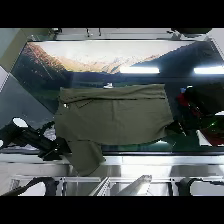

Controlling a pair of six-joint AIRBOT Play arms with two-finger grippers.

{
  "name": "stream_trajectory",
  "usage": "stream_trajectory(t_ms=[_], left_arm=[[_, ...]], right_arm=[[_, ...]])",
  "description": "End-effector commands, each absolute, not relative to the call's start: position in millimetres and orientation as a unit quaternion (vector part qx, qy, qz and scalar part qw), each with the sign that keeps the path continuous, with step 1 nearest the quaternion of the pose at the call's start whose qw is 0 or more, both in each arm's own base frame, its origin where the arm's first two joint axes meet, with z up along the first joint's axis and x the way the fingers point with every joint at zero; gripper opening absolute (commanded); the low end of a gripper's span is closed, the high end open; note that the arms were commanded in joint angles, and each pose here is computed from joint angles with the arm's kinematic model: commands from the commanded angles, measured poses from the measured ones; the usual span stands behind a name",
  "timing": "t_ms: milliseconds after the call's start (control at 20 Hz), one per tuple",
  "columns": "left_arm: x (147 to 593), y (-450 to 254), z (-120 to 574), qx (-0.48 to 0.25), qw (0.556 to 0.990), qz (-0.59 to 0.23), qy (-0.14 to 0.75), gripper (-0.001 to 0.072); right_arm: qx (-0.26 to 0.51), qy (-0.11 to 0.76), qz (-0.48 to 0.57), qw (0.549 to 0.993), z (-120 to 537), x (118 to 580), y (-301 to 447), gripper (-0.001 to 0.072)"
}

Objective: Fold the shirts.

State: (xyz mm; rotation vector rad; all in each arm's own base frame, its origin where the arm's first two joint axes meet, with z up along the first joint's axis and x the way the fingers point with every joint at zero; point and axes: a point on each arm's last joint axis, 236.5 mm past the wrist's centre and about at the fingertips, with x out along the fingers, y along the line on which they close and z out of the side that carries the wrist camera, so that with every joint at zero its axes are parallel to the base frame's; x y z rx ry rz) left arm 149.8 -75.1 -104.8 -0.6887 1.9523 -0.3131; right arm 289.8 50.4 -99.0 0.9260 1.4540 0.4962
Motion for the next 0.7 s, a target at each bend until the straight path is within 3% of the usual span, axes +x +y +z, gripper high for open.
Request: stream_trajectory(t_ms=[0, 100, 200, 400, 650], left_arm=[[180.8, -89.1, -117.8, -0.301, 0.546, -0.149, 0.768, 0.0694], [183.5, -87.7, -119.4, -0.300, 0.552, -0.146, 0.764, 0.0690], [181.5, -88.7, -118.0, -0.301, 0.547, -0.149, 0.767, 0.0419], [178.9, -99.9, -107.1, -0.312, 0.537, -0.182, 0.762, 0.0029], [172.2, -93.9, -95.0, -0.315, 0.549, -0.182, 0.753, 0.0017]], right_arm=[[0.404, 0.634, 0.219, 0.622, -97.8, 289.2, 51.5, 0.0020], [0.405, 0.634, 0.221, 0.620, -96.9, 288.4, 52.3, 0.0020], [0.404, 0.634, 0.222, 0.621, -96.9, 288.4, 52.3, 0.0020], [0.404, 0.635, 0.222, 0.620, -96.8, 287.9, 52.5, 0.0020], [0.409, 0.634, 0.223, 0.618, -95.3, 287.1, 50.6, 0.0020]])
